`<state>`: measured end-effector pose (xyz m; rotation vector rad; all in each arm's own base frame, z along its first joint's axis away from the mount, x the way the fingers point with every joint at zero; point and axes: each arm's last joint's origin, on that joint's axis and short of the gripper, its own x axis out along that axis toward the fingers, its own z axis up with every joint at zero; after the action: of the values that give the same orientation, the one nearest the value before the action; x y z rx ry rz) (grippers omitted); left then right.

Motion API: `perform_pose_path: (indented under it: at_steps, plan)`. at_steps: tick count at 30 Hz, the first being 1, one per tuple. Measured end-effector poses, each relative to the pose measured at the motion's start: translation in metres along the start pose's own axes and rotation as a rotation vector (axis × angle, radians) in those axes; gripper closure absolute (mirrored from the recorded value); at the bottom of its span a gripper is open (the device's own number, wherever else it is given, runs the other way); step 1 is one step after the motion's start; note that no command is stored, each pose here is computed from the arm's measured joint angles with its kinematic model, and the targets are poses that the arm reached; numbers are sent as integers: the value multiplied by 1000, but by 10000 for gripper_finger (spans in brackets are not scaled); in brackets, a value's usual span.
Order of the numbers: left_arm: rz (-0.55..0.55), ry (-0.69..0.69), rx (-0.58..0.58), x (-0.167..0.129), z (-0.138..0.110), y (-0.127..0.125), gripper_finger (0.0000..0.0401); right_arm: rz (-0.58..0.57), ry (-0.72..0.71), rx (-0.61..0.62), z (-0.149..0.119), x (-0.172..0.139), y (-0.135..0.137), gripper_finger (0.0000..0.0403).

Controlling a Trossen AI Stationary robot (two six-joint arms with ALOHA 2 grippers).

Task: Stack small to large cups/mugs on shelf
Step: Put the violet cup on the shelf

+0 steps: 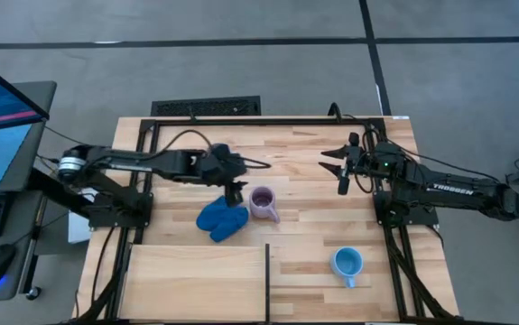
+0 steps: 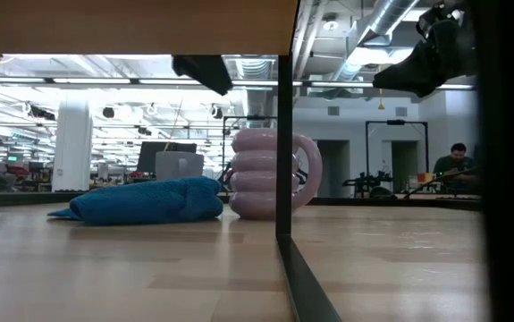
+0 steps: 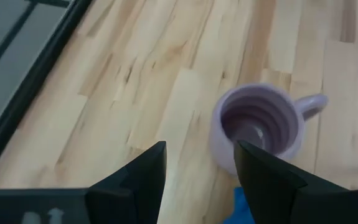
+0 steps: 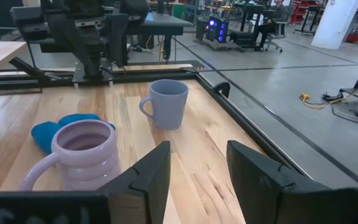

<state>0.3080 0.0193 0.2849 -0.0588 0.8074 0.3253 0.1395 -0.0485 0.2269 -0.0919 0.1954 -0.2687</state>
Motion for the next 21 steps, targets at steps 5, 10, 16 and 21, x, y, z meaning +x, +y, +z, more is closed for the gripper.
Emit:
perform_pose_path:
  at_steps: [5, 10, 16, 21]
  plan:
    - [-36, 66, -26, 14, 16, -7, 221, 0, 0, 0, 0, 0, 0, 225]
    - [-51, 137, -57, 27, 23, -12, 221, 0, 0, 0, 0, 0, 0, 222]
    - [-94, 178, -106, 40, 23, -17, 221, -1, -9, -1, 1, 0, 0, 225]
    - [-92, 179, -128, 40, 23, -17, 221, -1, -8, 0, 1, 0, 0, 224]
